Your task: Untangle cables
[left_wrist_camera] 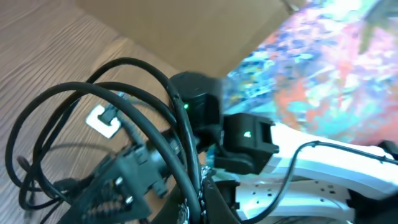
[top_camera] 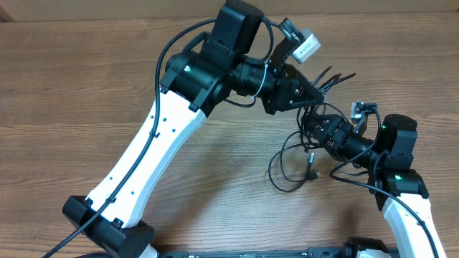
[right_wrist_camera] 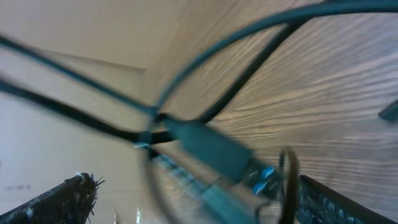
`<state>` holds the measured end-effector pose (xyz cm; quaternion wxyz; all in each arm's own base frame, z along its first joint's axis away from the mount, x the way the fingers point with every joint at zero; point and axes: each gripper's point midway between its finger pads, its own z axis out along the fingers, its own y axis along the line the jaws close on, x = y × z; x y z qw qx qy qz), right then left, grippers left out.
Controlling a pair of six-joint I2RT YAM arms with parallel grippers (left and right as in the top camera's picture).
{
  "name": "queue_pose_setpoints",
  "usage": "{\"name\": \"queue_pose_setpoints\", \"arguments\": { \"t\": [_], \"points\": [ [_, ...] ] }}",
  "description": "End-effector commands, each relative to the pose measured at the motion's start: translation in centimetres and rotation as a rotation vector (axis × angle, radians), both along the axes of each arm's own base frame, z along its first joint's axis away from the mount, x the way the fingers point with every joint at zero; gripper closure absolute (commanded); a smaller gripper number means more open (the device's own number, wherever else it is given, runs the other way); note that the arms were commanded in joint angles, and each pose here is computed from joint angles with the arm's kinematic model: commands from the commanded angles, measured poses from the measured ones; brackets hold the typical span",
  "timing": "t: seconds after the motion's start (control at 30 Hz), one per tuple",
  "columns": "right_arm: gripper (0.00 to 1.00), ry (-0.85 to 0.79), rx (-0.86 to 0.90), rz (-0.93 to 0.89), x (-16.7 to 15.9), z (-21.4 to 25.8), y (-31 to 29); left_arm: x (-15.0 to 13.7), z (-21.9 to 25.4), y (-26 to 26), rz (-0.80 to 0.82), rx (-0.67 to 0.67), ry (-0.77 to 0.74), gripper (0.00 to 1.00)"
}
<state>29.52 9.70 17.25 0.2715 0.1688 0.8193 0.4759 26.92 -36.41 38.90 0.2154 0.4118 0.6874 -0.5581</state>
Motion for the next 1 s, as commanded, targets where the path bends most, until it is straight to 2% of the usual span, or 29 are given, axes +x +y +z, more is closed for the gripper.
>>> {"name": "queue_pose_setpoints", "arguments": {
  "t": [0.0,0.23,0.47,0.63,0.87,0.97],
  "points": [
    [0.0,0.008,-0.06,-0.035,0.2,-0.9,-0.8,-2.4,4.2,0.6,-0.096,-0.115,-0.056,0.96],
    [0.0,0.233,-0.264,-0.219,-1.4,-6.2,-4.7,-2.2,4.6,0.5,-0.092,-0.128,-0.071,0.96],
    [0.0,0.441,-0.486,-0.38,-4.5,-10.0,-9.1,-0.9,4.2,0.9,-0.032,-0.103,-0.068,0.96],
    [0.0,0.543,-0.585,-0.426,-6.4,-11.5,-10.8,2.0,3.4,2.1,0.106,-0.051,-0.04,0.96],
    [0.0,0.594,-0.603,-0.418,-6.8,-12.6,-11.0,6.2,0.8,5.7,0.318,0.071,0.031,0.96],
    [0.0,0.625,-0.605,-0.409,-7.0,-13.3,-10.9,7.5,-1.1,7.6,0.423,0.163,0.071,0.96]
  ]
}}
